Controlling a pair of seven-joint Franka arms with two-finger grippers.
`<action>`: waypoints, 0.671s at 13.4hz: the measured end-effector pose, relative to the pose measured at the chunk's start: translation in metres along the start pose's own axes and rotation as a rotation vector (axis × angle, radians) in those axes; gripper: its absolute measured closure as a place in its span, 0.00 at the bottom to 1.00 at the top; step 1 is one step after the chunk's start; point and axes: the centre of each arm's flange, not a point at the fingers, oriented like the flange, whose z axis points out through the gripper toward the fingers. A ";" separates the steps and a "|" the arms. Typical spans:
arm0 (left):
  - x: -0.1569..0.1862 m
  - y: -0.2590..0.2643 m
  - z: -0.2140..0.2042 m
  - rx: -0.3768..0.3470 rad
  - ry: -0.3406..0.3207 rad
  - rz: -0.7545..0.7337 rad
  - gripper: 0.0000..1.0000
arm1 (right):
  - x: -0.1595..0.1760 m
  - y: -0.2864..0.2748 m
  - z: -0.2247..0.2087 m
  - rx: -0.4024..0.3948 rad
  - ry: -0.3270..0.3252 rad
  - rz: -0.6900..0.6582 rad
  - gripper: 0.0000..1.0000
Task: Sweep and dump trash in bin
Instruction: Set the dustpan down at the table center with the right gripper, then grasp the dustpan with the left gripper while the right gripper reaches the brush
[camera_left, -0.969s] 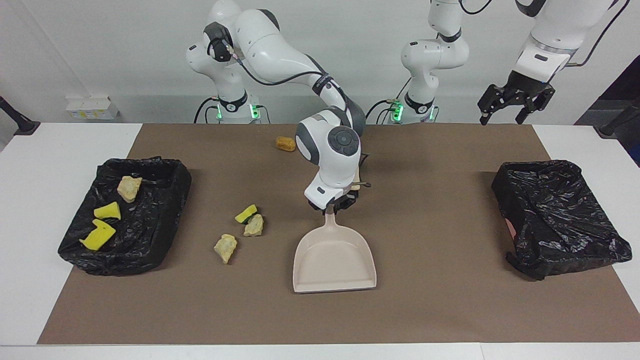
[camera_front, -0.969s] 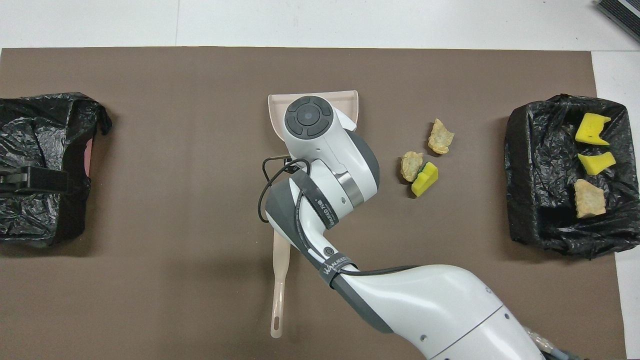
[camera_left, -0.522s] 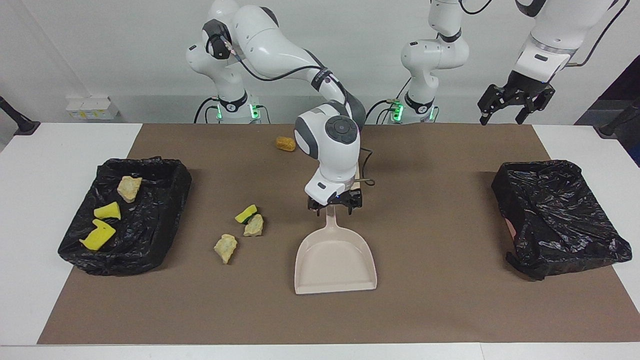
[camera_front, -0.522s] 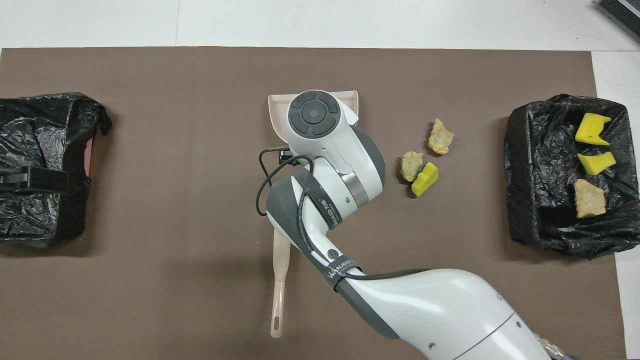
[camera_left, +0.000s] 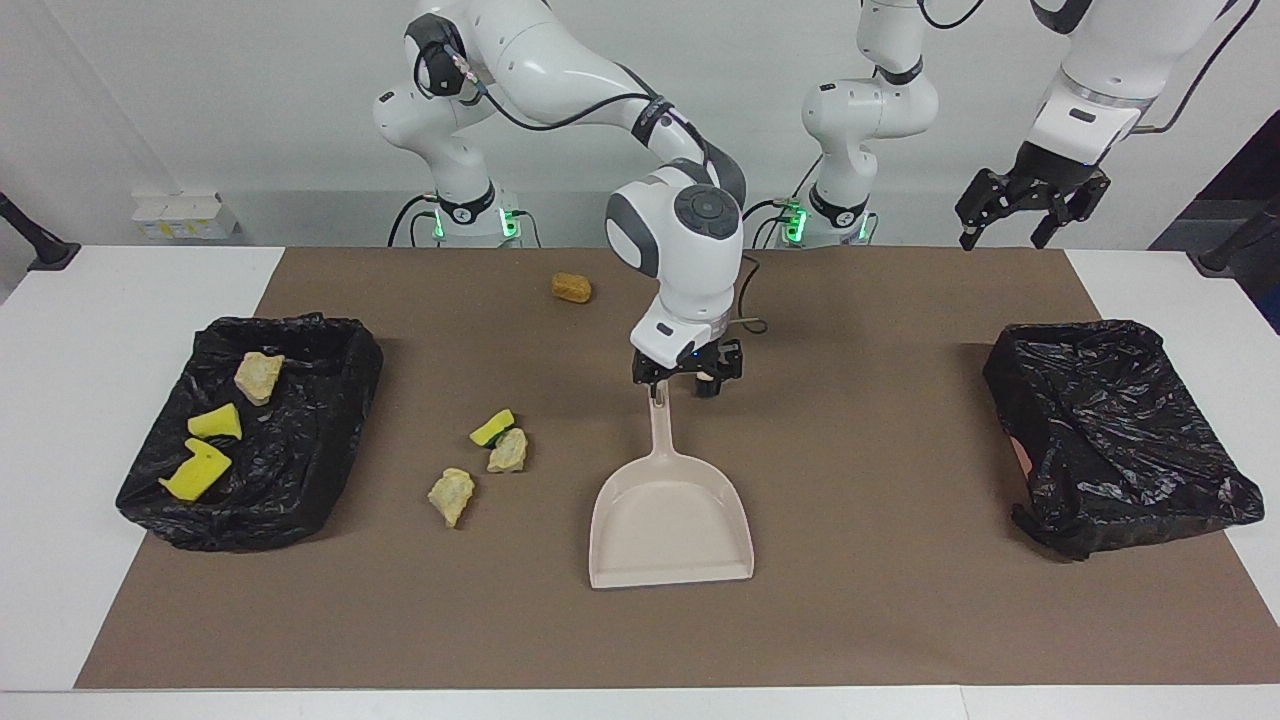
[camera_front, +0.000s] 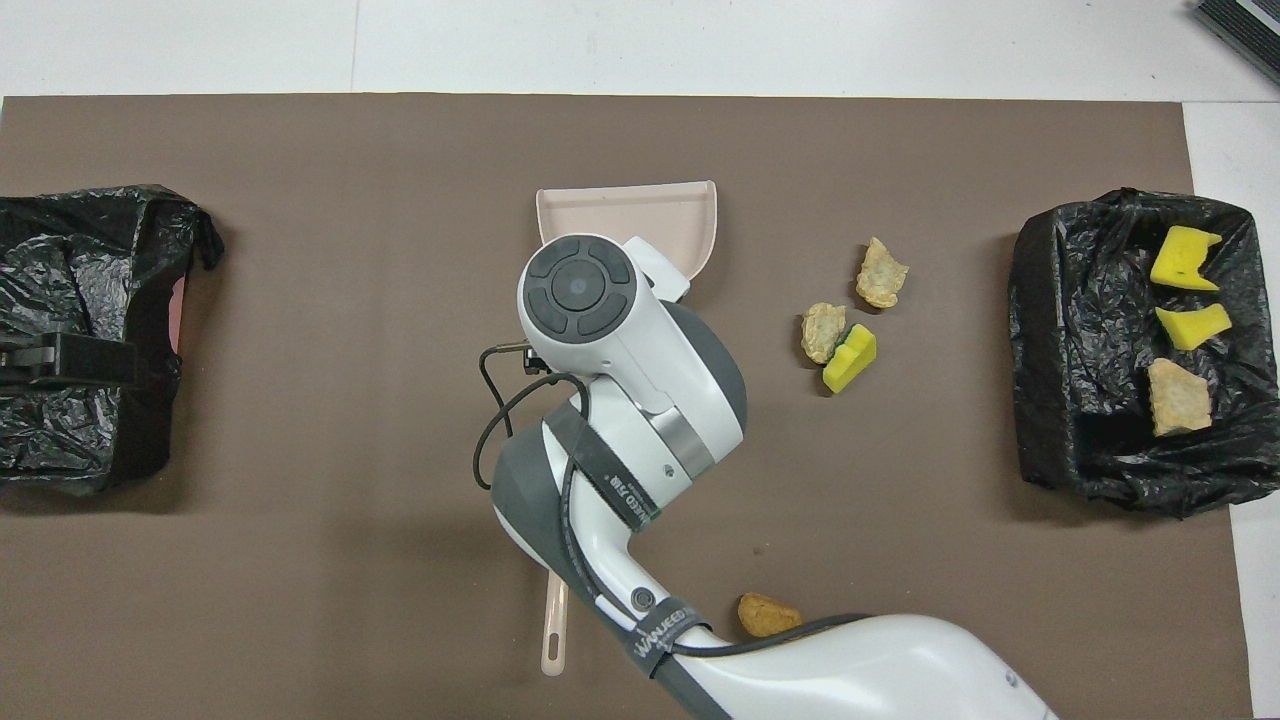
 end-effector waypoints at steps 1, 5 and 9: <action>-0.001 0.001 0.000 0.000 -0.005 0.001 0.00 | -0.014 -0.005 -0.001 -0.006 -0.010 0.014 0.00; 0.003 0.016 -0.003 -0.004 0.035 0.029 0.00 | -0.091 -0.035 0.004 -0.039 -0.062 0.060 0.00; 0.030 0.070 0.019 -0.024 0.115 0.109 0.00 | -0.159 -0.043 0.029 -0.004 -0.133 0.032 0.00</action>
